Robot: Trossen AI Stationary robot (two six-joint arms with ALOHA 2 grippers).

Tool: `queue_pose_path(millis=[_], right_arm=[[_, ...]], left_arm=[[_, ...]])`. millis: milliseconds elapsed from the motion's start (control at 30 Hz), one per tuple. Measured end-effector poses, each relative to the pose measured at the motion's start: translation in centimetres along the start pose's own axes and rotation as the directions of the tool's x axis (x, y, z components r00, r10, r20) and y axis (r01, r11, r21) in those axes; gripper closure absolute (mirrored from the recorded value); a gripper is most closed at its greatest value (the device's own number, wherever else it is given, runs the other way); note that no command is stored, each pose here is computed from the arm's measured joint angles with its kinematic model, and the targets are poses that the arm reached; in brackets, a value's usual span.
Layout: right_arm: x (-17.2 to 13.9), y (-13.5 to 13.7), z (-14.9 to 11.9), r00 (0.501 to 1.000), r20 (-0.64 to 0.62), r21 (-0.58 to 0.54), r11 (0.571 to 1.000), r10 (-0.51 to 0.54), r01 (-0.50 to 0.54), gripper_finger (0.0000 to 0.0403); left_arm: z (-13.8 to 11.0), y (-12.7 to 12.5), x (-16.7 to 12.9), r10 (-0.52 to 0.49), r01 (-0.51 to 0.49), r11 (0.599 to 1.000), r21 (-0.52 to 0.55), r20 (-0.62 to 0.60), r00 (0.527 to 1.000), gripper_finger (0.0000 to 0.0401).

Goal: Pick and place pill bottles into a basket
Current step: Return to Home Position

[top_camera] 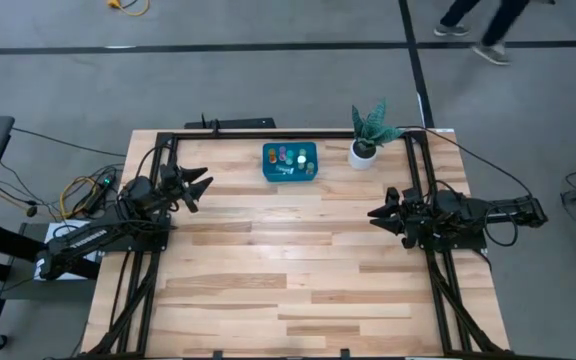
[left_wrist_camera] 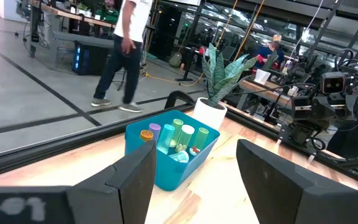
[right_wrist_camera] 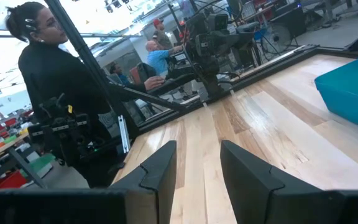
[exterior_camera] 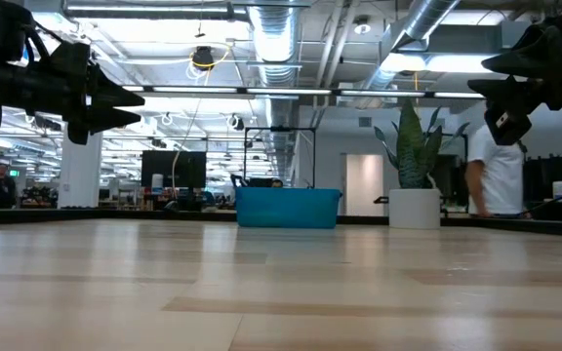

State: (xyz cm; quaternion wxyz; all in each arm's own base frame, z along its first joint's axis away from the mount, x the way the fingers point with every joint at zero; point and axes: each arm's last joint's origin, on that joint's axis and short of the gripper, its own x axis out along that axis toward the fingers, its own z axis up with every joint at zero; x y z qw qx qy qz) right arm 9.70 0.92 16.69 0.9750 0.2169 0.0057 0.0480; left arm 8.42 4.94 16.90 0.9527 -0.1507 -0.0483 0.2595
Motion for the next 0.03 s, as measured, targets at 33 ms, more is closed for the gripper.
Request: queue_pose_path(millis=[33], right_arm=[[0.0,0.0,0.0,1.0,0.0,0.0,1.0,0.0,0.0,0.0285]], left_arm=[[0.0,0.0,0.0,0.0,0.0,1.0,0.0,0.0,1.0,0.0189]])
